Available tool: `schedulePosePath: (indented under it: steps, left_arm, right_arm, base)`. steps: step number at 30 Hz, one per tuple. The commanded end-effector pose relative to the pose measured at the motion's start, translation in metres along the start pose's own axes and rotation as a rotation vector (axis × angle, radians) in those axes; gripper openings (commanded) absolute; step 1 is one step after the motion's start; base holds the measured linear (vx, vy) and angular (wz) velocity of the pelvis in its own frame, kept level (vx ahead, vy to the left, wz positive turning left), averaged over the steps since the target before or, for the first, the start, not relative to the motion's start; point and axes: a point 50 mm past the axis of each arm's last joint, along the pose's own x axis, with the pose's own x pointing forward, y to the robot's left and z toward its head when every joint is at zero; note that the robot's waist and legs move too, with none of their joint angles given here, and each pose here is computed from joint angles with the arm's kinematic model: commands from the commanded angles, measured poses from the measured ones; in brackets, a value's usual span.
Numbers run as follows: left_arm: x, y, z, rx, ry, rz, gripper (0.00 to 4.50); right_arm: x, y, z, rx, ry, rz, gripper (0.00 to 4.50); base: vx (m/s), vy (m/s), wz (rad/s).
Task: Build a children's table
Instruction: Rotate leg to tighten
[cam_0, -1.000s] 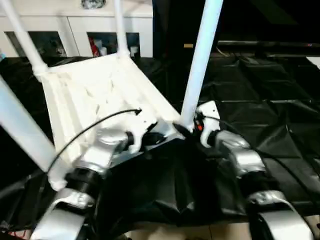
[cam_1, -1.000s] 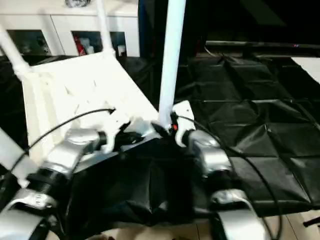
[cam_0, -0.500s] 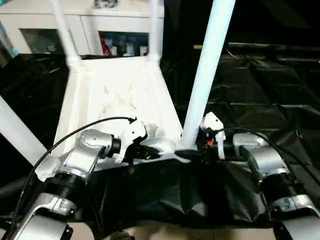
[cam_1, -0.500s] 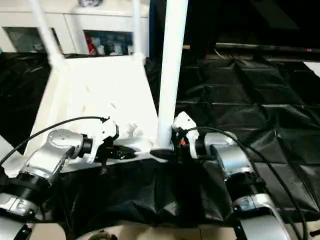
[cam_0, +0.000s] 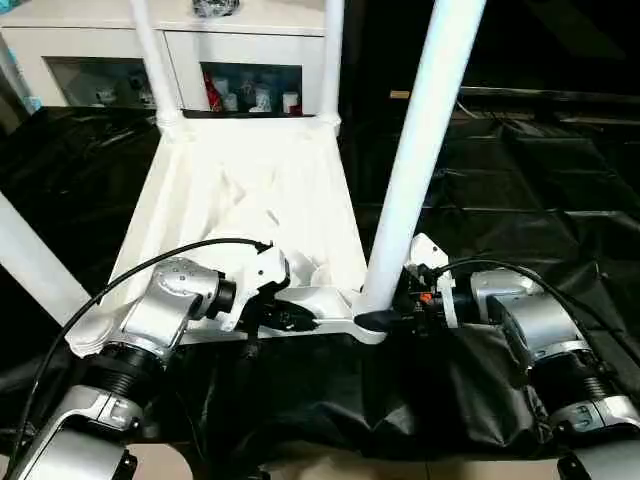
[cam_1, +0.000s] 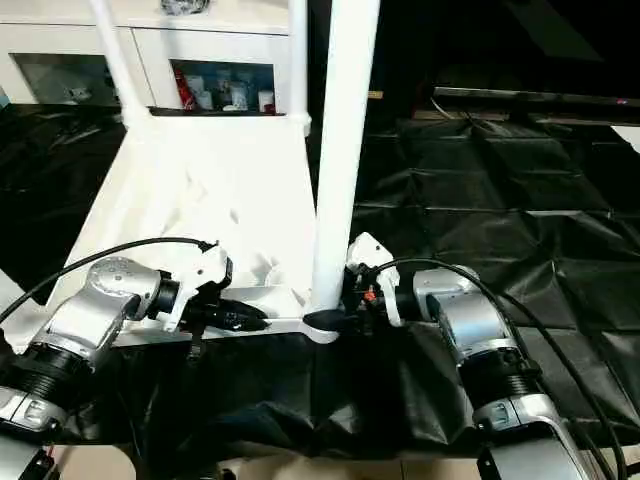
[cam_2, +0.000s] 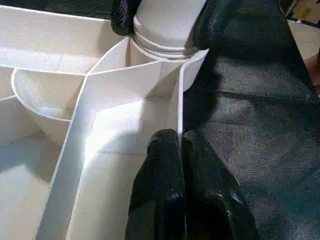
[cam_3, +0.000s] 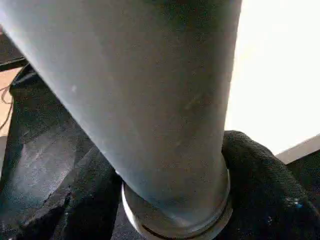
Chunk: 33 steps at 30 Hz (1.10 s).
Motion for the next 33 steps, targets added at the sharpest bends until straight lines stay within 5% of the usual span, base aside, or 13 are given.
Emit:
schedulePosePath:
  steps: [1, 7, 14, 18, 19, 22, 27, 33]
  left_arm:
    - [0.016, 0.005, 0.033, 0.078, -0.132, 0.057, 0.00]
    - [0.024, 0.020, 0.042, 0.032, -0.153, 0.240, 0.00]
    - [0.048, 0.025, 0.055, -0.016, -0.187, 0.380, 0.00]
    - [0.057, 0.017, 0.057, -0.011, -0.194, 0.334, 0.00]
    - [0.058, 0.015, 0.056, -0.010, -0.190, 0.320, 0.00]
    - [0.054, 0.015, 0.054, -0.004, -0.185, 0.304, 0.00]
    - [0.044, 0.011, 0.049, 0.023, -0.175, 0.240, 0.00]
    - [0.033, 0.002, 0.043, 0.059, -0.169, 0.119, 0.00]
  right_arm:
    - [0.035, 0.013, -0.002, -0.011, -0.029, 0.052, 2.66]
    - [0.055, -0.009, -0.002, 0.111, -0.133, -0.317, 2.57]
    - [0.077, -0.015, 0.000, 0.196, -0.156, -0.556, 2.56]
    - [0.089, -0.007, 0.005, 0.169, -0.180, -0.503, 2.56]
    - [0.093, -0.003, 0.009, 0.174, -0.211, -0.448, 3.09]
    - [0.093, 0.001, 0.013, 0.171, -0.239, -0.371, 3.25]
    - [0.083, 0.006, 0.013, 0.084, -0.212, -0.218, 3.77]
    - [0.063, 0.011, 0.009, 0.017, -0.154, -0.045, 3.77]
  base:
    - [0.000, 0.000, 0.00]
    - [0.000, 0.000, 0.00]
    - [0.000, 0.000, 0.00]
    - [0.000, 0.000, 0.00]
    - [0.000, 0.000, 0.00]
    - [0.000, 0.000, 0.00]
    - [0.000, 0.000, 0.00]
    - [0.000, 0.000, 0.00]
